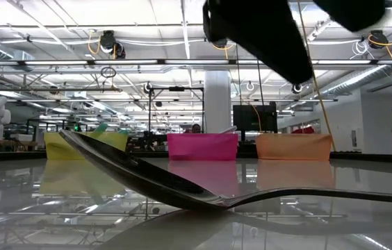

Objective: Sort silverware by color (type)
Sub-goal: Put the black spoon into the orange bin

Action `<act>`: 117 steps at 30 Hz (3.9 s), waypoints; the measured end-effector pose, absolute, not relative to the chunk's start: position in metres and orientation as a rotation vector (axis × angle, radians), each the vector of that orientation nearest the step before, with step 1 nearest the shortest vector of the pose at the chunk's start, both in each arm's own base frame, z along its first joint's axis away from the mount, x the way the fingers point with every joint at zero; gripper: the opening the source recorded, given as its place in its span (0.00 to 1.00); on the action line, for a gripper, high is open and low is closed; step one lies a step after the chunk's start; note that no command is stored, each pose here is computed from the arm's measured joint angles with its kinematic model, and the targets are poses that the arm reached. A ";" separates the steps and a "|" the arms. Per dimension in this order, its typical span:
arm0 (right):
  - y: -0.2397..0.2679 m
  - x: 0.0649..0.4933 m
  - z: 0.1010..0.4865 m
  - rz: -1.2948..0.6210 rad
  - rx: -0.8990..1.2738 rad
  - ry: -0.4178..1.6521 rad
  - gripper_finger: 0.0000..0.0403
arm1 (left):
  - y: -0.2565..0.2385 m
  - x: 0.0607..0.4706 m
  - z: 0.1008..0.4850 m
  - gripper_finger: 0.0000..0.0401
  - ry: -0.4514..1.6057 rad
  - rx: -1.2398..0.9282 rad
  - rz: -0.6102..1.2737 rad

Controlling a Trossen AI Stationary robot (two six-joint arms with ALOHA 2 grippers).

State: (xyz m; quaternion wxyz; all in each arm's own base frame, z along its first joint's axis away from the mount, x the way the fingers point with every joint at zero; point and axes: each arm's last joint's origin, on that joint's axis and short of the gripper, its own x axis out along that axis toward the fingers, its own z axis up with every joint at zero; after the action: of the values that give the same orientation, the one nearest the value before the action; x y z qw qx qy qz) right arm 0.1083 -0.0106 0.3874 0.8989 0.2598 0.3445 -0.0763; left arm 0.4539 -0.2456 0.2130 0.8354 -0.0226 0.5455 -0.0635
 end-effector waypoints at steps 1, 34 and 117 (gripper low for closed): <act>-0.010 0.109 0.387 -0.162 0.533 0.712 0.37 | -0.248 0.454 0.210 0.62 1.151 -0.049 -0.141; -0.012 0.145 0.381 -0.152 0.406 0.748 0.37 | -0.281 0.447 0.166 0.31 1.192 0.034 -0.159; 0.046 0.158 0.397 0.426 -0.038 0.540 0.37 | -0.113 0.437 0.358 0.00 0.942 -0.277 -0.102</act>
State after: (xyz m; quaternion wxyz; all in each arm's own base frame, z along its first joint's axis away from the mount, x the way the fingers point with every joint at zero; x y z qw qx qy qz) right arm 0.1584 0.0457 0.3970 0.9413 -0.0185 0.2647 0.2086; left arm 0.4371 -0.1125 0.3583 0.8808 -0.1328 0.4519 -0.0492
